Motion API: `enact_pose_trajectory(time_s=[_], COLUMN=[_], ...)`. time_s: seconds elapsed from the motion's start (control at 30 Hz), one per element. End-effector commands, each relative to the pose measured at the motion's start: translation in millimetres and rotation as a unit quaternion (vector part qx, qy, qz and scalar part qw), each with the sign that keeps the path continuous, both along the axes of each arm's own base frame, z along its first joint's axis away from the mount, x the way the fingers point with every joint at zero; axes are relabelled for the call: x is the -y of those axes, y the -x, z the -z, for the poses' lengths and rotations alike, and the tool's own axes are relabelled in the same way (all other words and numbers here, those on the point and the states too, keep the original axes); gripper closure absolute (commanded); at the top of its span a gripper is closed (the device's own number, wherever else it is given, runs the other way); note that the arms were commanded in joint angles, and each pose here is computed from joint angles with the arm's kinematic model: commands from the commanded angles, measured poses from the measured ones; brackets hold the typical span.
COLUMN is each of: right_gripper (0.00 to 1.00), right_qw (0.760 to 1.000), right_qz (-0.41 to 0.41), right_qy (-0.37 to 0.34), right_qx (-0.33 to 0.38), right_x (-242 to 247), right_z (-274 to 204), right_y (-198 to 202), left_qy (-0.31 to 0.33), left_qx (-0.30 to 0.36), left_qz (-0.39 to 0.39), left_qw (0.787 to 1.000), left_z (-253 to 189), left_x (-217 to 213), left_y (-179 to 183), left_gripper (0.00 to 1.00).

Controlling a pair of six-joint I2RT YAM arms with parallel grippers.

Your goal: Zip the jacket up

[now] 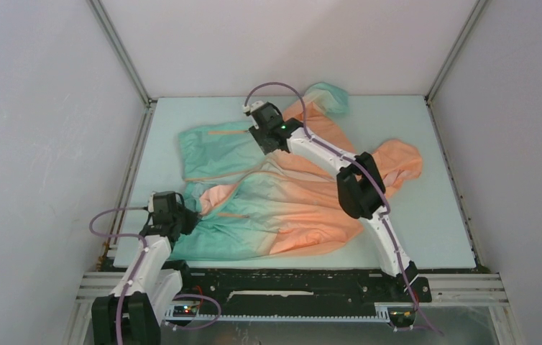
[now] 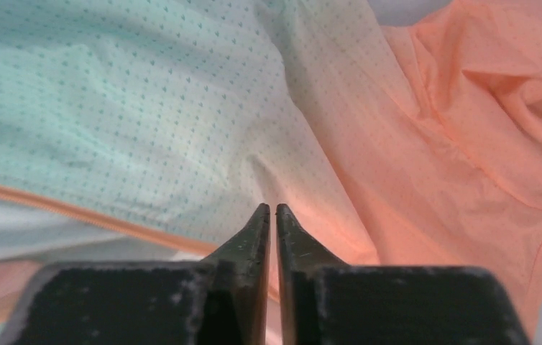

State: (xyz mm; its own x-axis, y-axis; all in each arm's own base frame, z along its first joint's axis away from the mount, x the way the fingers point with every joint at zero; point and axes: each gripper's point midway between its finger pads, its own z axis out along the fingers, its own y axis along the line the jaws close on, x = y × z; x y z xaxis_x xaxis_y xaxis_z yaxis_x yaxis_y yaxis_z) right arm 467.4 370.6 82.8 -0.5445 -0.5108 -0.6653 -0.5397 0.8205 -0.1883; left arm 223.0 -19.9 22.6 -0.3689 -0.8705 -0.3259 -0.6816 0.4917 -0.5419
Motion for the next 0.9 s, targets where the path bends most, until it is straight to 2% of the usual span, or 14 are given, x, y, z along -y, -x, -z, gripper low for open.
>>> enact_pose_trajectory(time_s=[0.0,0.13,0.27,0.4,0.67,0.87], right_gripper=[0.47,0.31,0.30,0.39,0.48,0.74], right_qw=[0.993,0.988,0.993,0.996,0.999,0.999], right_qz=[0.000,0.002,0.013,0.023,0.027,0.035], right_qy=[-0.112,-0.130,-0.088,-0.053,-0.012,-0.002], right_qx=[-0.047,-0.082,-0.075,-0.068,-0.041,-0.017], right_x=[-8,-21,-19,-14,-14,-15], right_z=[-38,-20,0,15,21,18], right_y=[25,32,28,25,22,14], left_qy=[-0.018,-0.005,-0.006,-0.009,-0.007,-0.007], left_qx=[0.035,0.031,0.031,0.040,0.040,0.040], left_qz=[0.012,0.014,0.015,0.014,0.014,0.013], left_qw=[0.999,0.999,0.999,0.999,0.999,0.999], left_z=[-24,-21,-22,-27,-28,-28], left_x=[-5,-1,0,-1,-1,-1], left_y=[-20,-18,-16,-16,-15,-14], left_gripper=[1.00,1.00,1.00,1.00,1.00,1.00])
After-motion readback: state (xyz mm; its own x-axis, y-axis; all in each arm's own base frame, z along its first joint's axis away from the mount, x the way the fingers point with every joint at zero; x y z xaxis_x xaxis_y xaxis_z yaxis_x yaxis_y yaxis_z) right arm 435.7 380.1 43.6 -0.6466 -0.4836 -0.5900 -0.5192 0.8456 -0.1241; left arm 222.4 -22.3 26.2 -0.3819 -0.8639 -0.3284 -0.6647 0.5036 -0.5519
